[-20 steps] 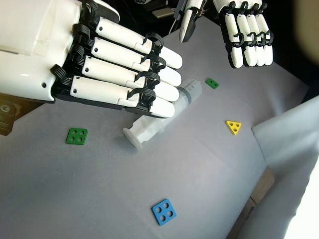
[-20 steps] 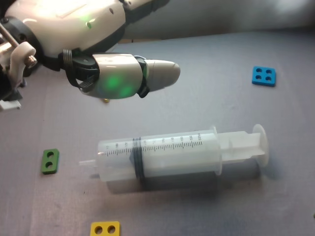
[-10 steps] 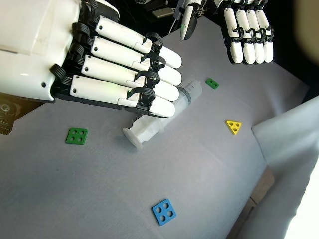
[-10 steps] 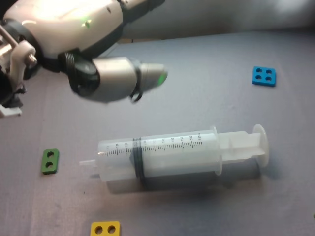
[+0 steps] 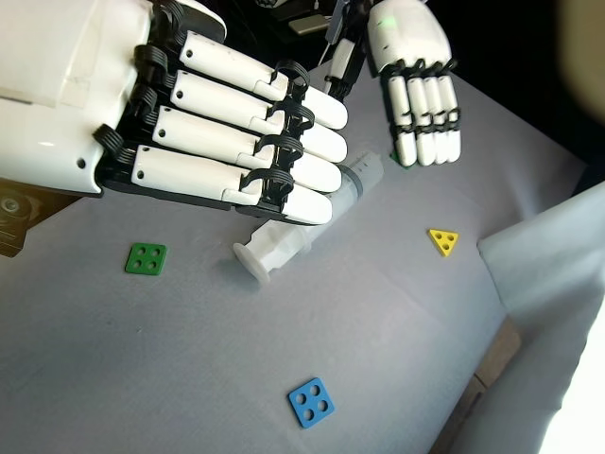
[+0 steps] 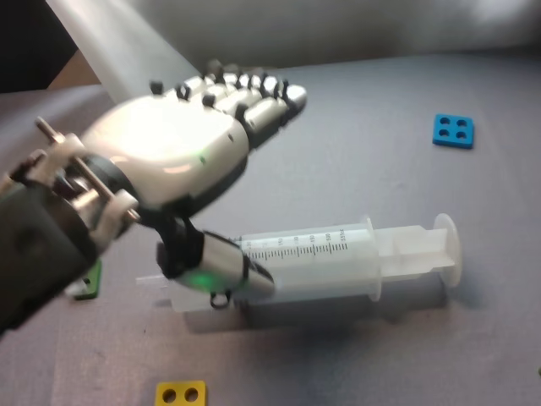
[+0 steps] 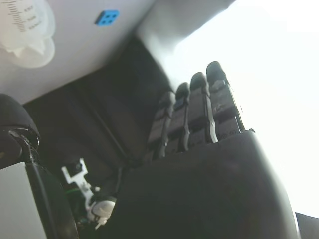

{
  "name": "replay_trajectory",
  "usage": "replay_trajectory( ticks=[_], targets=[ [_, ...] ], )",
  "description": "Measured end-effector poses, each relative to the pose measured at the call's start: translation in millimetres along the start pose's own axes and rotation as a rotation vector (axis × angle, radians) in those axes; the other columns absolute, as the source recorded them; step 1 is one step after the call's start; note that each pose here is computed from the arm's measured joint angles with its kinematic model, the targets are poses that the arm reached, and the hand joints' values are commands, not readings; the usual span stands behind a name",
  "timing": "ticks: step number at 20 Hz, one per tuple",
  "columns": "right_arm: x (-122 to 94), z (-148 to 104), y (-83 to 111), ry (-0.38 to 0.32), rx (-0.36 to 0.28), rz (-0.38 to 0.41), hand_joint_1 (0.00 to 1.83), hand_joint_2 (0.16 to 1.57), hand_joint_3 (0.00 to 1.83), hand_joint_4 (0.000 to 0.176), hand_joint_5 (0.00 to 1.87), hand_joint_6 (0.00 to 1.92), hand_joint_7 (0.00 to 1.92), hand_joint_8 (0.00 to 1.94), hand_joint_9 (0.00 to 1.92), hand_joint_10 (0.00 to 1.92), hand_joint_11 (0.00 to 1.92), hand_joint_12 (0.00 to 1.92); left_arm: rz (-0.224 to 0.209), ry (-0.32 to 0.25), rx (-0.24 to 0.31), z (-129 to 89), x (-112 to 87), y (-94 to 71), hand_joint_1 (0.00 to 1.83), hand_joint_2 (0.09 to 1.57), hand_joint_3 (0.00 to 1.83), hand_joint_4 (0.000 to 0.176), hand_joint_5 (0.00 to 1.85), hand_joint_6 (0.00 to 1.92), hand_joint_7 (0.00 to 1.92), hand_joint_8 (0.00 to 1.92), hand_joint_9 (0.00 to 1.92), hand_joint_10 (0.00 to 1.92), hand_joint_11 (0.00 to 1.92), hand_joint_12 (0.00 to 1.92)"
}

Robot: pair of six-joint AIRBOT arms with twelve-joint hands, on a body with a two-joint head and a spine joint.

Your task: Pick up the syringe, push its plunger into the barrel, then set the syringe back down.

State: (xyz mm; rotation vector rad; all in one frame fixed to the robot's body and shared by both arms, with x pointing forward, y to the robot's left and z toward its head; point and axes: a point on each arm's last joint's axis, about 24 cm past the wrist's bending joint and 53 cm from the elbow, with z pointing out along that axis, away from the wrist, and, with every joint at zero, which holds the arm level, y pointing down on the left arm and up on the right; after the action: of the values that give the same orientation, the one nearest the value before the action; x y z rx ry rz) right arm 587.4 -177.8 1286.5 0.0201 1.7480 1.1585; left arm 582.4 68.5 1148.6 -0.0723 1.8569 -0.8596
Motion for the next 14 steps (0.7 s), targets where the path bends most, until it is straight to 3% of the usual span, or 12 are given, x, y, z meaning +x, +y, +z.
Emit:
replay_trajectory(
  ticks=[4, 8, 14],
  targets=[
    [-1.8, 0.0, -0.9, -0.008, 0.004, 0.008, 0.0, 1.24, 0.0, 0.0, 0.11, 0.0, 0.07, 0.0, 0.05, 0.0, 0.0, 0.24, -0.041, 0.009, -0.045, 4.1, 19.1, 12.3, 0.94, 0.83, 0.0, 0.0, 0.0, 0.0, 0.0, 0.0, 0.01, 0.0, 0.0, 0.25],
    [-2.5, 0.0, -1.5, -0.011, 0.006, 0.012, 0.0, 1.23, 0.0, 0.0, 0.1, 0.0, 0.08, 0.0, 0.05, 0.0, 0.0, 0.24, -0.032, 0.028, -0.091, 8.0, 36.6, 24.2, 0.97, 0.84, 0.0, 0.0, 0.02, 0.0, 0.01, 0.0, 0.02, 0.0, 0.0, 0.28],
    [1.3, 1.5, 2.3, -0.008, 0.002, 0.022, 0.0, 1.23, 0.0, 0.0, 0.12, 0.0, 0.1, 0.0, 0.08, 0.01, 0.0, 0.27, -0.014, 0.037, -0.104, 18.2, 53.7, 26.6, 0.91, 0.84, 0.0, 0.0, 0.01, 0.0, 0.02, 0.0, 0.04, 0.0, 0.0, 0.35]
  ],
)
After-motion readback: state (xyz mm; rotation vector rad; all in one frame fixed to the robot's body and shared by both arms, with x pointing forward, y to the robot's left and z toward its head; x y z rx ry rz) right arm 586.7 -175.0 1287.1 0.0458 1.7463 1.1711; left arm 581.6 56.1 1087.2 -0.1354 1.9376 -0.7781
